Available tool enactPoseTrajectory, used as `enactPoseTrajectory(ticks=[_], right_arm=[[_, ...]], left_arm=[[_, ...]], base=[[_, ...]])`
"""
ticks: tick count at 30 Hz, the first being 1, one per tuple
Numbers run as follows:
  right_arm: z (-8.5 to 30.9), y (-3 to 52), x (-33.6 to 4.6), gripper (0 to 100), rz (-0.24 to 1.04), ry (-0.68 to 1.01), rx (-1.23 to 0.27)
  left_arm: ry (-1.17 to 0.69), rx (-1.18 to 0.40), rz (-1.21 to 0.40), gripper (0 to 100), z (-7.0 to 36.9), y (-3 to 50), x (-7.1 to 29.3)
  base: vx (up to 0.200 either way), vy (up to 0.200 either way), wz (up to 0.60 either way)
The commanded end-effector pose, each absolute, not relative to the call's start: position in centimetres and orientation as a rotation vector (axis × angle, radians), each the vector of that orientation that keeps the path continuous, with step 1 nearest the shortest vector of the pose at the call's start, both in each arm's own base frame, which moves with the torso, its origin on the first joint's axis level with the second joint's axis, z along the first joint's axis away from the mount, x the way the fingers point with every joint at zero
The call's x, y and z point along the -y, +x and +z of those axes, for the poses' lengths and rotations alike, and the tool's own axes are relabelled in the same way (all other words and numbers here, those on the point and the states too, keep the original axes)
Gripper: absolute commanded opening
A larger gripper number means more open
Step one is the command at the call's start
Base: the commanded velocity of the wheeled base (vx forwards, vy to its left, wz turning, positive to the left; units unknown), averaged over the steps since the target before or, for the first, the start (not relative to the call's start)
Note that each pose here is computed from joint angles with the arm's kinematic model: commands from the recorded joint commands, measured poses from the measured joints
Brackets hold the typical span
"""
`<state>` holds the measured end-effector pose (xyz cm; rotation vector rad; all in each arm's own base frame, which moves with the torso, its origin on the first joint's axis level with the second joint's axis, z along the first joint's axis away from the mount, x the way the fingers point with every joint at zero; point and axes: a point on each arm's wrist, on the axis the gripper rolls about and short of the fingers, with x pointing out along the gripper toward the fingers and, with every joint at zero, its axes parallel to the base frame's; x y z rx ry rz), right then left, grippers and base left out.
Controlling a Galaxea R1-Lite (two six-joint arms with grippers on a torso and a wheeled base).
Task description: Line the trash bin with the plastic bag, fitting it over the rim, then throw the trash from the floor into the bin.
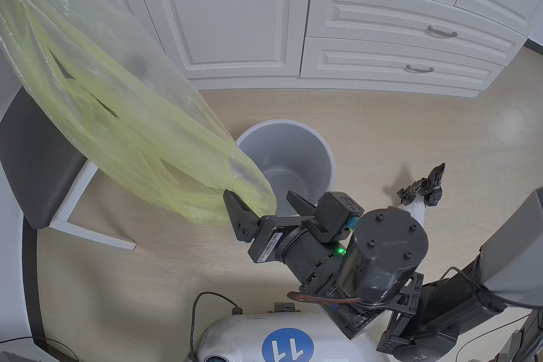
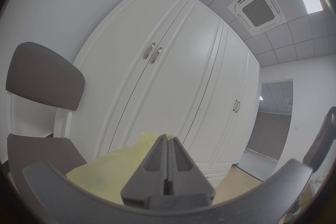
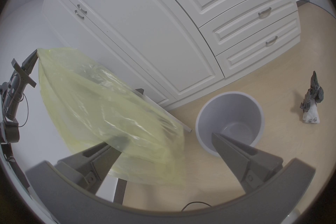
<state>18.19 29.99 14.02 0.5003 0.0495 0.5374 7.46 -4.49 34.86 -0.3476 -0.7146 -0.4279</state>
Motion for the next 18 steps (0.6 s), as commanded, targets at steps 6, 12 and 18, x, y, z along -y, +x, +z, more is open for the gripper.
enactPoseTrajectory(ticks=[6, 12, 18], right_arm=[[12.60, 20.27, -29.70, 100, 0.559, 0.576, -0.105], [13.04, 20.32, -29.44, 100, 0.643, 0.751, -0.164], [12.90, 20.11, -29.27, 100, 0.676, 0.790, -0.118]], left_arm=[[-0.362, 0.757, -0.417, 0, 35.42, 6.45, 3.74], [-0.373, 0.759, -0.422, 0, 35.46, 6.31, 3.66], [-0.402, 0.753, -0.437, 0, 35.46, 6.30, 3.67]], base=[[0.000, 0.000, 0.00], [0.000, 0.000, 0.00], [0.000, 0.000, 0.00]])
